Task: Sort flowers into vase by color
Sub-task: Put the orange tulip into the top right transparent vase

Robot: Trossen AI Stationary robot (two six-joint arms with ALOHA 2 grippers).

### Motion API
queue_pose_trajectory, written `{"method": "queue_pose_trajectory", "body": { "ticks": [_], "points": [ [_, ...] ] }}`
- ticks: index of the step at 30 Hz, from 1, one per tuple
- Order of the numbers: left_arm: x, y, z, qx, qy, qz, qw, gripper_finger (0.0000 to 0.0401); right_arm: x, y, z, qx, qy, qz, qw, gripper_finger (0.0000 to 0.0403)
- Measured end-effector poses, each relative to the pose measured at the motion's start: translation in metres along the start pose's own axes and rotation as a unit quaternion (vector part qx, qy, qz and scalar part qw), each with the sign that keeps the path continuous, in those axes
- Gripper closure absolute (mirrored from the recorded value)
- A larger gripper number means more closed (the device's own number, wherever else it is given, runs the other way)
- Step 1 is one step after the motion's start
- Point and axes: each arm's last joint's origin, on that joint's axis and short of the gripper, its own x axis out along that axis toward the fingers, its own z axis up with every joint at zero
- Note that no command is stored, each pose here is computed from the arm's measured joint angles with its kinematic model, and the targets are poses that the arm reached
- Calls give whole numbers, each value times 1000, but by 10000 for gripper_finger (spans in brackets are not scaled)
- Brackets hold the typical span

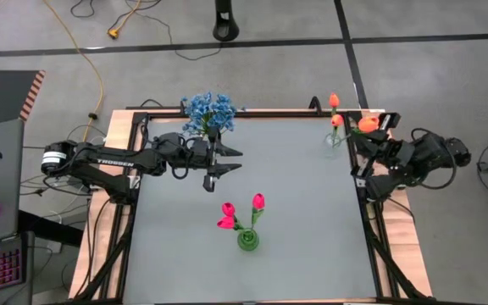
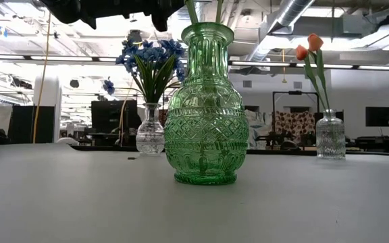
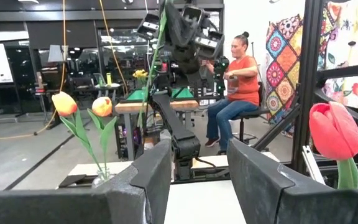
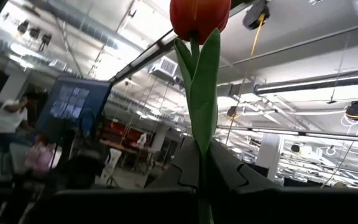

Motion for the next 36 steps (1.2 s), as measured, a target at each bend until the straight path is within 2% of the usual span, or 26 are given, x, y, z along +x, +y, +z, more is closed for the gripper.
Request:
{"method": "queue_pose_trajectory", "body": {
  "ticks": [8,14,25,32,36],
  "points": [
    [0,0,0,0,0,0,1000,258,-17,-14,-3,-23,25,13,999,368],
    [0,0,0,0,1,0,1000,258,-31,-11,-22,-48,32,-1,998,368],
    [0,0,0,0,1,1,1000,258,-64,-10,-58,-61,14,-66,996,368],
    [0,0,-1,-3,2,1,1000,258,-74,-4,-80,-102,-13,-140,985,368],
    [0,0,-1,-3,3,1,1000,257,-76,-2,-90,-111,-8,-160,981,368]
  ]
}}
